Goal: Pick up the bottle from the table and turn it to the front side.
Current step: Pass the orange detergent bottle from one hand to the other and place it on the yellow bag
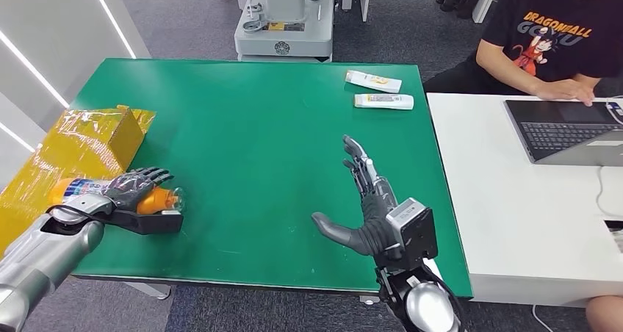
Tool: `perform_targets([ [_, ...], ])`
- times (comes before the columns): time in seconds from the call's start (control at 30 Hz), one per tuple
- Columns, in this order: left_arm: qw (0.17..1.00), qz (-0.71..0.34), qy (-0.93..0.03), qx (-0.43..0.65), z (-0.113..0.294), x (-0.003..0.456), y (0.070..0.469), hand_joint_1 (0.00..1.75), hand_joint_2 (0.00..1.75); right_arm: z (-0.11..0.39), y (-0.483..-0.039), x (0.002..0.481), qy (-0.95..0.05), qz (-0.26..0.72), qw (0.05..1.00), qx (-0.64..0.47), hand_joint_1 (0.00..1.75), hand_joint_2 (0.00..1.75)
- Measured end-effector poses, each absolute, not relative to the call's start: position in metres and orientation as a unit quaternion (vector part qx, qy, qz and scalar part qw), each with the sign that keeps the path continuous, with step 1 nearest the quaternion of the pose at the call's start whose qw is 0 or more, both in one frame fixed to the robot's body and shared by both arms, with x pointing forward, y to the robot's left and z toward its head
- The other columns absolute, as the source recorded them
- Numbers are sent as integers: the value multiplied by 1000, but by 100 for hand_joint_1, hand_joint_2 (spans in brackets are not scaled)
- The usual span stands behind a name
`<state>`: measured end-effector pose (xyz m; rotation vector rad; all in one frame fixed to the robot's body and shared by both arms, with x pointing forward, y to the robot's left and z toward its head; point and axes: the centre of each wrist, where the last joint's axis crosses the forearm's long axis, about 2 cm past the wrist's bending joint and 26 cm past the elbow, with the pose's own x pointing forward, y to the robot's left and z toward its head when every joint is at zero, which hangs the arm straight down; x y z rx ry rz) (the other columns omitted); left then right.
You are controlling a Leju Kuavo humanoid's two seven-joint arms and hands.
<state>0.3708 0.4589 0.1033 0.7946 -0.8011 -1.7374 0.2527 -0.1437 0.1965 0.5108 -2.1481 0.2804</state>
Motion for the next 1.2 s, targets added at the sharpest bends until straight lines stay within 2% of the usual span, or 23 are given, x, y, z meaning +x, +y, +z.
perform_targets([
  [0.43,519,-711,-338,333,103,369,463,0,175,196,-144,253,-864,111,443,212,0,175],
  [0.87,549,-694,-348,310,116,351,497,0,175,196,-144,253,-865,107,440,213,0,175],
  [1.0,580,-697,-337,252,143,356,516,0,175,195,-144,253,-865,97,441,216,0,175],
  [1.2,589,-683,-353,248,194,363,536,0,175,193,-144,253,-866,92,442,217,0,175],
])
